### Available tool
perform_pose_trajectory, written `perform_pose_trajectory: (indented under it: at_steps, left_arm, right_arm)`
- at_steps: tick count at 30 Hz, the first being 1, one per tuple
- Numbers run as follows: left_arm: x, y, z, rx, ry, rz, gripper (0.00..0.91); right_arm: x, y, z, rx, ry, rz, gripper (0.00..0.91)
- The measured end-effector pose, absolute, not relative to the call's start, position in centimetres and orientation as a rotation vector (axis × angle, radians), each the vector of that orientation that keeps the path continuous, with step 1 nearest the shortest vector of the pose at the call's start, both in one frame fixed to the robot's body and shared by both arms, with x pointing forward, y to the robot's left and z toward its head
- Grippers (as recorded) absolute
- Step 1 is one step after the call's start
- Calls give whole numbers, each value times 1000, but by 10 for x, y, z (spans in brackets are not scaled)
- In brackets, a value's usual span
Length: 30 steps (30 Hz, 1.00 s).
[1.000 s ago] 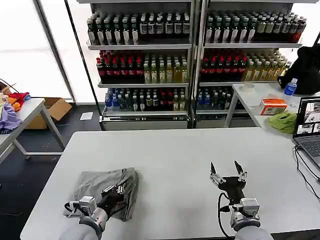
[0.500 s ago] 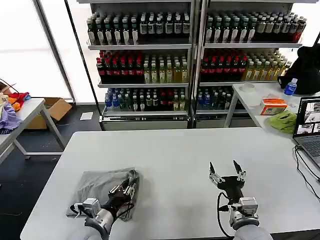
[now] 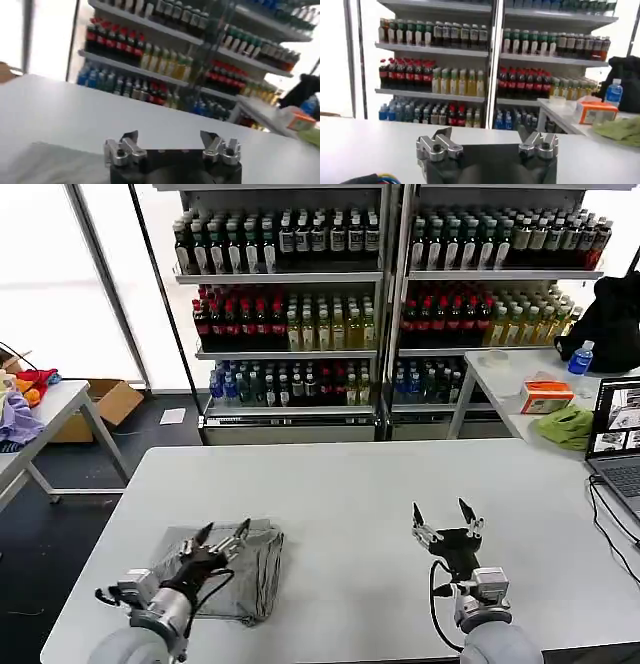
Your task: Fold and organize the clothes.
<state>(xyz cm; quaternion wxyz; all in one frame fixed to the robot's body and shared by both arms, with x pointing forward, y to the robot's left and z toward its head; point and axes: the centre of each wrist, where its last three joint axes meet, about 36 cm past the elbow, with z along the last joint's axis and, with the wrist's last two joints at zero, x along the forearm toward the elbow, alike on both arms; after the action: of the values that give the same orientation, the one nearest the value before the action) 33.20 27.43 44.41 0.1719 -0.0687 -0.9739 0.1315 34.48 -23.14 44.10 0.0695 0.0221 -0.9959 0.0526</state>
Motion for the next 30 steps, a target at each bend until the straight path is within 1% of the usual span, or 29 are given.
perform_pose_trajectory:
  at_steps: [10,24,30]
  left_arm:
    - [328,324,427,4,-2752,144,907]
    - [321,347,401,88,-2677,75,907]
    - [322,355,394,101,-2661,68,907]
  right_arm:
    - [353,-231,445,83,-3009,153,907]
    - [354,-230,445,89,-3010,150,907]
    - [352,-231,446,88,-3010,149,907]
